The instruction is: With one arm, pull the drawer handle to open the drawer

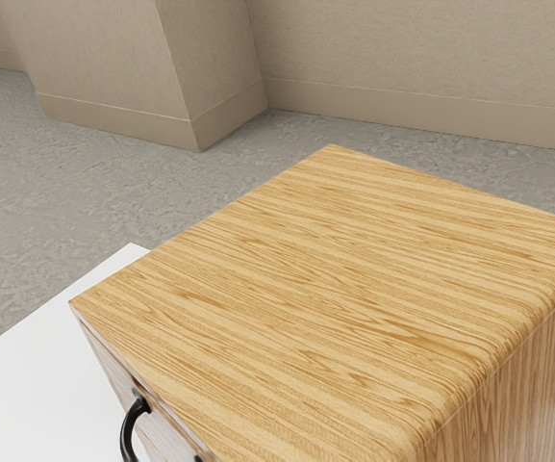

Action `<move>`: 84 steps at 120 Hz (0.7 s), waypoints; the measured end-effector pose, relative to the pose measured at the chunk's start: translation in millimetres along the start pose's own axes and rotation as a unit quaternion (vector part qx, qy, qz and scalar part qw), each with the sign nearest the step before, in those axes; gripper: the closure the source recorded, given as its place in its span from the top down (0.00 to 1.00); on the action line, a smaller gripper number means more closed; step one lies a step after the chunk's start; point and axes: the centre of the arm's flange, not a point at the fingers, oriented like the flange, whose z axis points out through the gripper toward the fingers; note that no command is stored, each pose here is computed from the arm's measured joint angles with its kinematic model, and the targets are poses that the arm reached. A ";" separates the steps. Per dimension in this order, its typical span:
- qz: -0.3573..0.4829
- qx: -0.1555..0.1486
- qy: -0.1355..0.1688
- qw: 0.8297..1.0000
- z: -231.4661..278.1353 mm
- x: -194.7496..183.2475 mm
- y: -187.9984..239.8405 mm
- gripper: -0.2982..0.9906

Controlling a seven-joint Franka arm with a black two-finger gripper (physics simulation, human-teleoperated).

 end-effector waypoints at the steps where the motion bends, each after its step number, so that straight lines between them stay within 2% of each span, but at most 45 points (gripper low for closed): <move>1: -0.009 0.001 -0.005 1.000 2.5 -1.1 -1.9 0.77; 19: -0.142 0.047 -0.089 0.985 67.3 -9.1 -20.4 0.77; 30: -0.193 0.064 -0.116 0.972 81.6 -14.4 -21.9 0.77; 40: -0.224 0.075 -0.128 0.963 87.9 -21.6 -28.5 0.77; 51: -0.243 0.085 -0.122 0.959 93.5 -38.9 -36.3 0.77; 58: -0.250 0.093 -0.104 0.958 99.7 -48.5 -37.1 0.77; 84: -0.281 0.123 -0.056 0.950 120.4 -46.8 -21.7 0.77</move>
